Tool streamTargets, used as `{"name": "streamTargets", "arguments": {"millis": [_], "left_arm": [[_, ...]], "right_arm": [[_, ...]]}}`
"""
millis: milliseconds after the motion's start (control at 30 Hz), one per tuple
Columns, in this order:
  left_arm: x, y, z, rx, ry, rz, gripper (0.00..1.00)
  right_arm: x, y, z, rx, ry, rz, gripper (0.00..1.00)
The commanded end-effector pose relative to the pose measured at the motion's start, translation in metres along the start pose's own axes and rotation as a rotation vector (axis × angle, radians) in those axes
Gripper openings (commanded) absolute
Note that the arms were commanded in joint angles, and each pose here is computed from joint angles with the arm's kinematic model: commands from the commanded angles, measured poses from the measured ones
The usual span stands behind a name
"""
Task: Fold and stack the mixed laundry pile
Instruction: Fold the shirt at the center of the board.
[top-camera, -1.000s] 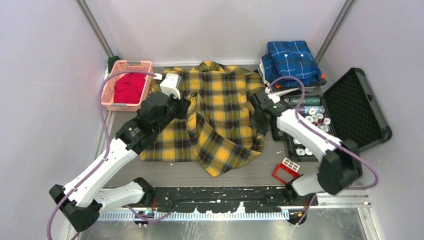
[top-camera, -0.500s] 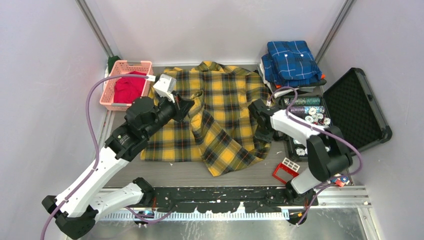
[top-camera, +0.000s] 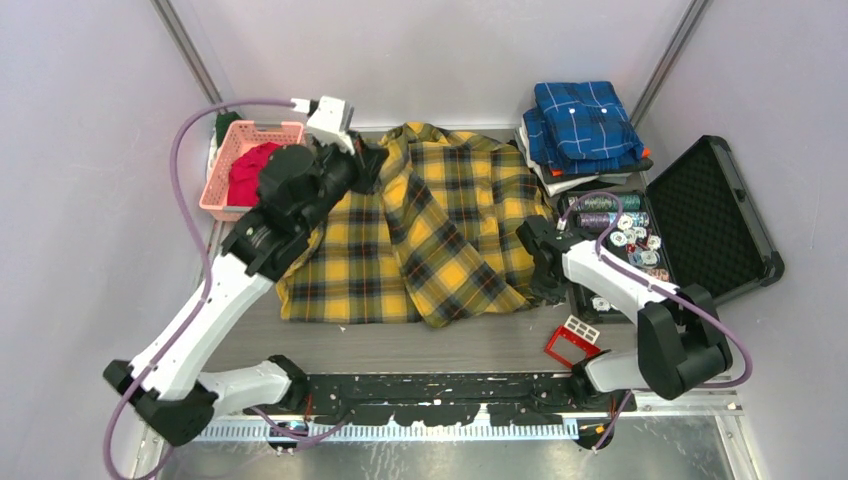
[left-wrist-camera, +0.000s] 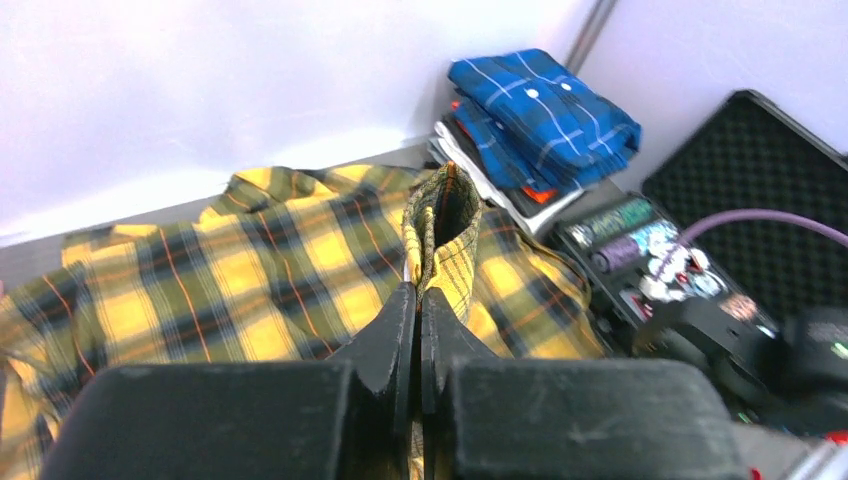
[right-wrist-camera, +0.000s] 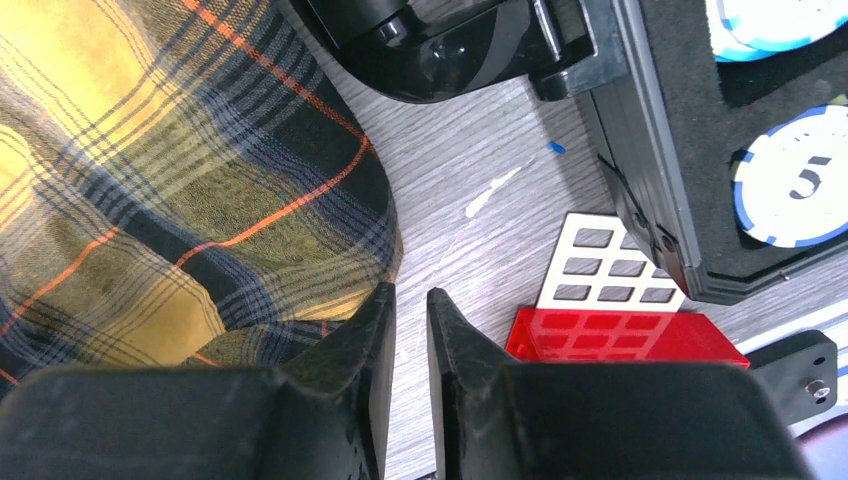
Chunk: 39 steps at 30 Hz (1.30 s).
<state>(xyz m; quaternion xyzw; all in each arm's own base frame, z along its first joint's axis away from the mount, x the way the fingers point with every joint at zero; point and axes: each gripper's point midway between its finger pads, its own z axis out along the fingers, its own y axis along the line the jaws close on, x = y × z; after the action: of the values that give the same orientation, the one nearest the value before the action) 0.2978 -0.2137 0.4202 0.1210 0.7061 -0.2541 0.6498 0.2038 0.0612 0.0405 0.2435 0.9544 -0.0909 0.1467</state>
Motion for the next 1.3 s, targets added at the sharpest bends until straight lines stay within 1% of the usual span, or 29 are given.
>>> {"name": "streamTargets", "arguments": {"millis": [0,100,200,267,333,400,467,633,767,833,933,1000,1033,1067,1100,1133,1167,1200,1267], "left_arm": [[-0.022,0.017,0.048,-0.013,-0.048,0.049,0.0],[-0.03,0.029,0.083,0.075,-0.061,0.011,0.0],[-0.045,0.029,0.116,0.219,-0.086,-0.053,0.0],[-0.038,0.026,0.145,0.293,-0.054,-0.068,0.0],[-0.032,0.02,0.166,0.363,-0.031,-0.072,0.0],[-0.036,0.024,0.187,0.371,-0.05,-0.085,0.0],[-0.039,0.038,0.207,0.345,-0.069,-0.11,0.0],[-0.057,0.053,0.246,0.383,-0.152,-0.129,0.0],[-0.077,0.048,0.264,0.469,-0.222,-0.167,0.0],[-0.08,0.042,0.27,0.529,-0.263,-0.201,0.0],[-0.07,0.038,0.278,0.567,-0.284,-0.254,0.0],[-0.045,0.043,0.292,0.531,-0.241,-0.274,0.0],[-0.027,0.048,0.3,0.503,-0.204,-0.286,0.03],[-0.009,0.055,0.308,0.471,-0.162,-0.3,0.16],[0.011,0.063,0.315,0.437,-0.115,-0.313,0.44],[0.028,0.071,0.32,0.401,-0.069,-0.324,0.82],[0.044,0.078,0.324,0.364,-0.021,-0.329,0.98],[0.055,0.084,0.325,0.332,0.016,-0.328,0.99],[0.068,0.094,0.322,0.274,0.08,-0.321,1.0]], "right_arm": [[-0.02,0.0,-0.017,-0.033,-0.1,0.055,0.23],[-0.034,-0.001,-0.037,-0.068,-0.158,0.081,0.25],[-0.048,0.002,-0.06,-0.141,-0.225,0.101,0.3],[-0.058,-0.002,-0.075,-0.162,-0.278,0.116,0.34],[-0.065,-0.005,-0.087,-0.183,-0.319,0.124,0.35],[-0.07,-0.007,-0.096,-0.204,-0.348,0.131,0.35],[-0.071,-0.008,-0.104,-0.228,-0.365,0.127,0.35],[-0.074,-0.005,-0.115,-0.294,-0.395,0.117,0.35],[-0.077,0.001,-0.117,-0.321,-0.407,0.106,0.35],[-0.078,0.002,-0.116,-0.318,-0.41,0.102,0.35],[-0.08,0.005,-0.112,-0.304,-0.41,0.092,0.34],[-0.081,0.007,-0.11,-0.304,-0.407,0.087,0.34],[-0.081,0.009,-0.109,-0.307,-0.403,0.086,0.34],[-0.081,0.01,-0.109,-0.31,-0.402,0.085,0.34],[-0.081,0.013,-0.109,-0.319,-0.396,0.078,0.34],[-0.08,0.016,-0.11,-0.332,-0.389,0.073,0.35],[-0.079,0.019,-0.11,-0.348,-0.381,0.066,0.35],[-0.077,0.024,-0.11,-0.37,-0.369,0.054,0.37],[-0.072,0.033,-0.111,-0.413,-0.341,0.031,0.43]]}}
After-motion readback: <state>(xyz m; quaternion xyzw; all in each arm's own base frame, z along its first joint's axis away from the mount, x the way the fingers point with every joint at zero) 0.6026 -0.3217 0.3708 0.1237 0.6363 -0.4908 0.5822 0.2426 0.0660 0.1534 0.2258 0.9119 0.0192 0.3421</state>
